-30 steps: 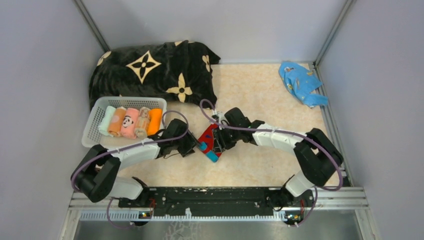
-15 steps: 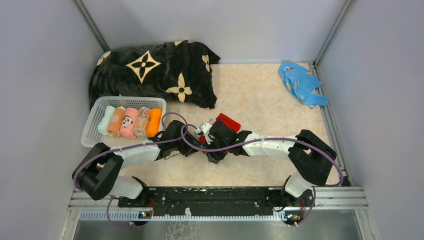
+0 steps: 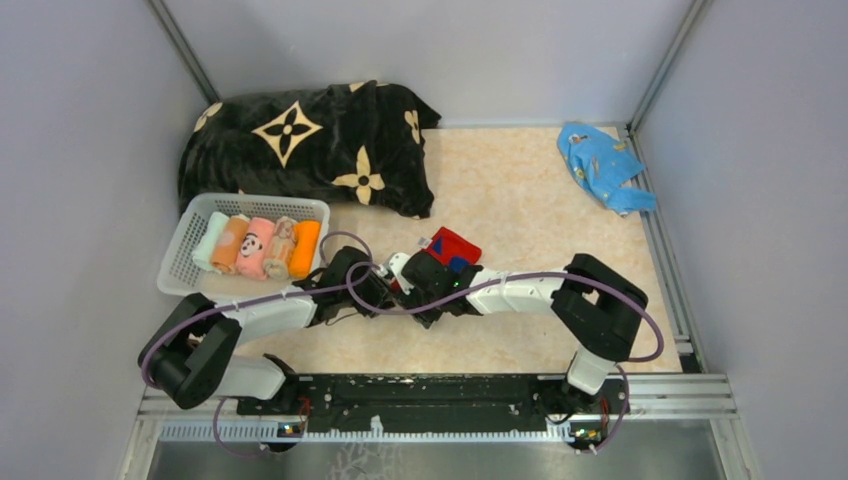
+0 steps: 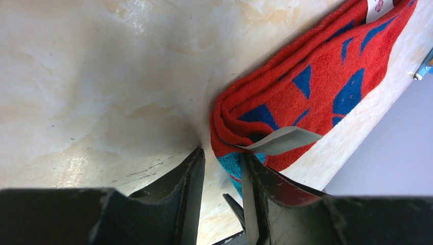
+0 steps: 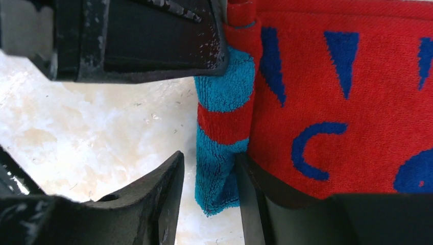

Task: Roll the towels
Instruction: Roll the towel at the center of the board.

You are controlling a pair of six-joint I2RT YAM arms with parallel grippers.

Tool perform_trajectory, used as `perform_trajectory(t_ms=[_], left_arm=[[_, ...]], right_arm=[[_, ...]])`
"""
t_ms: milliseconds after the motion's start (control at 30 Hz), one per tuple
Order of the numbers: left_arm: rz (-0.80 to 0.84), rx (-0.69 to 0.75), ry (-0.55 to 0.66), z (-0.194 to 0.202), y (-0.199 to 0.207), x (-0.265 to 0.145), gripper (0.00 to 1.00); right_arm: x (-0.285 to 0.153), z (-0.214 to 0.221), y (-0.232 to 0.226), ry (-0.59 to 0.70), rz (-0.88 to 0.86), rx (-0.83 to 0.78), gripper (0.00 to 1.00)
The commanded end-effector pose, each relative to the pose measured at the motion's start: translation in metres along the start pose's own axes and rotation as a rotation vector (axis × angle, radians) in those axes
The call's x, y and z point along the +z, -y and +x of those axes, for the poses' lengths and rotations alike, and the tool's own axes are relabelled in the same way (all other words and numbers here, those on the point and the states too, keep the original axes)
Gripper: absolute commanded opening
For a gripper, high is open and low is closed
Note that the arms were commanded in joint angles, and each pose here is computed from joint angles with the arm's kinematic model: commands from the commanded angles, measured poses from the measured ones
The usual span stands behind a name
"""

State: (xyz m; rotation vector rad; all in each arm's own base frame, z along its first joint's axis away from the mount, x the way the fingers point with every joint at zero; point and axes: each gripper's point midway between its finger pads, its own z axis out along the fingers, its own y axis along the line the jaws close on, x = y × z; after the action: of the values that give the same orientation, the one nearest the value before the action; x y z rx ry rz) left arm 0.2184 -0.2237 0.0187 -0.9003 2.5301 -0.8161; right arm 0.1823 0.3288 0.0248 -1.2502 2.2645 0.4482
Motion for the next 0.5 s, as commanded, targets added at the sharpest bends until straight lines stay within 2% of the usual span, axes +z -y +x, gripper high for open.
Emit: perform_trajectory(t_ms=[0,200,333,467], left_arm=[[-0.284,0.003,0.010,0.003,-0.080,-0.001,0.40],[-0.264,0.034,0.013,-0.001,-0.067,0.002,0.44],[-0.206,0.055,0.035,-0.007,-0.048,-0.003,0.55],[-0.164,0.079,0.073,-0.016,-0.030,-0.016,0.62]], right_arm=[[0.009,0.008,0.012,-0.048,0.102,-0.048,0.43],[0.015,0.035,0.017,-0.126,0.167,-0.068,0.36],[0.016,0.044,0.015,-0.156,0.158,-0.050,0.20],[0.011,0.028,-0.003,-0.099,0.004,0.006,0.03]])
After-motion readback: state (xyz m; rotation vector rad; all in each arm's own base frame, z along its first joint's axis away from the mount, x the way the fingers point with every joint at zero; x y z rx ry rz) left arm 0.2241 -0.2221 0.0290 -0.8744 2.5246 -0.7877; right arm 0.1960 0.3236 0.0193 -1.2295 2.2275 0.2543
